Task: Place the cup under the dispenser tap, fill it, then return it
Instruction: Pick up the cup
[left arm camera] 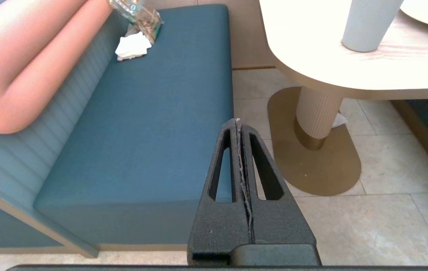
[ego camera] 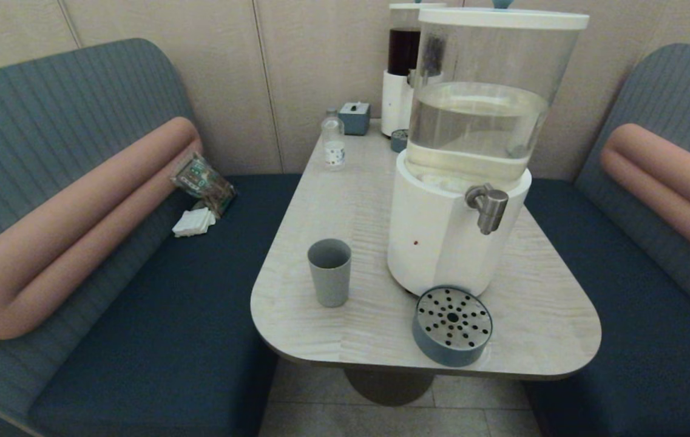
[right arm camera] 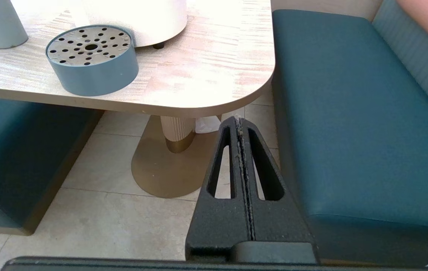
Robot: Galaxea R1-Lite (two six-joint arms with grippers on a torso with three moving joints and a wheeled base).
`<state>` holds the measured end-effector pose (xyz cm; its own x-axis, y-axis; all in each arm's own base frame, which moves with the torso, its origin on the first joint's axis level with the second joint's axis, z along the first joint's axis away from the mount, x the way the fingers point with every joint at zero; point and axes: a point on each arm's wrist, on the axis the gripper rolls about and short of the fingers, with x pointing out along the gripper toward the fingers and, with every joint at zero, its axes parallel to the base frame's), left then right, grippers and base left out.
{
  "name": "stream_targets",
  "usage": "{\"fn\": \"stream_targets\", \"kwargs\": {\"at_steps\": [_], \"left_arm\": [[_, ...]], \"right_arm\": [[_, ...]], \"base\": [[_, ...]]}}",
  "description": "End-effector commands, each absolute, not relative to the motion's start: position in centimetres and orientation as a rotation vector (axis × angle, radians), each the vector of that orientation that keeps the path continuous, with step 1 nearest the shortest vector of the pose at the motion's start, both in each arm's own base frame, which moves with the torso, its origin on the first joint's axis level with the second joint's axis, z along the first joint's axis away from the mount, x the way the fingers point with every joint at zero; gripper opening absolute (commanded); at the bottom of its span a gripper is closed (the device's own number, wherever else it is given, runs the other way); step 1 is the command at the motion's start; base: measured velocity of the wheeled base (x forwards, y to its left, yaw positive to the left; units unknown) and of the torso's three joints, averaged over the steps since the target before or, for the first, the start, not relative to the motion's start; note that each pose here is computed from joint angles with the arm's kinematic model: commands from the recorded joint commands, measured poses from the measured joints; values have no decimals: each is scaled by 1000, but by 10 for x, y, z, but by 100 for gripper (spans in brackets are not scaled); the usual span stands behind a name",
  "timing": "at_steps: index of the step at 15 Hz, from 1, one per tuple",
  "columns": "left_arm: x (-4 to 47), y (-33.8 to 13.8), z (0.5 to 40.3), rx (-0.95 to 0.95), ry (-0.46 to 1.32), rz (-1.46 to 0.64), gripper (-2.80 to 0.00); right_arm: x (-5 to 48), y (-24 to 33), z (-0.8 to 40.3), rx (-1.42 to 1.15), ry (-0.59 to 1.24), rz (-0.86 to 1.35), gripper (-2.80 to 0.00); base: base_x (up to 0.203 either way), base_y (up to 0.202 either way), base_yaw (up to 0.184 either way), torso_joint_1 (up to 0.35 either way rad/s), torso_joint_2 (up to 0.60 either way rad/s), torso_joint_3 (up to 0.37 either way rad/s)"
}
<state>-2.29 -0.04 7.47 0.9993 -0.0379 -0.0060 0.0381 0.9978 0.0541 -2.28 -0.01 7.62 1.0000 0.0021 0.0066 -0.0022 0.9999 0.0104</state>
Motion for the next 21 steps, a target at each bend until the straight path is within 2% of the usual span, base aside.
{"fn": "stream_targets", "kwargs": {"at_steps": [1,8,11,13,17,21], "left_arm": [[-23,0,74,59,11,-39,-280],[-24,-1,79,61,-15,-43,-280],[-40,-2,130,49,-115,-121,-280],[-40,-4,170,12,-89,-234,-280],[10,-9,220,-58,-9,-443,-280],[84,-19,240,-76,-32,-581,-280]], "right_arm": [[-23,0,76,9,-8,3,-280],[-23,0,76,12,-8,3,-280],[-23,0,76,11,-8,2,-280],[-23,0,76,12,-8,3,-280],[-23,0,76,12,-8,3,-280],[-23,0,76,12,-8,3,-280]], "base": [[0,0,0,0,0,0],[0,0,0,0,0,0],[0,0,0,0,0,0],[0,0,0,0,0,0],[0,0,0,0,0,0],[0,0,0,0,0,0]]}}
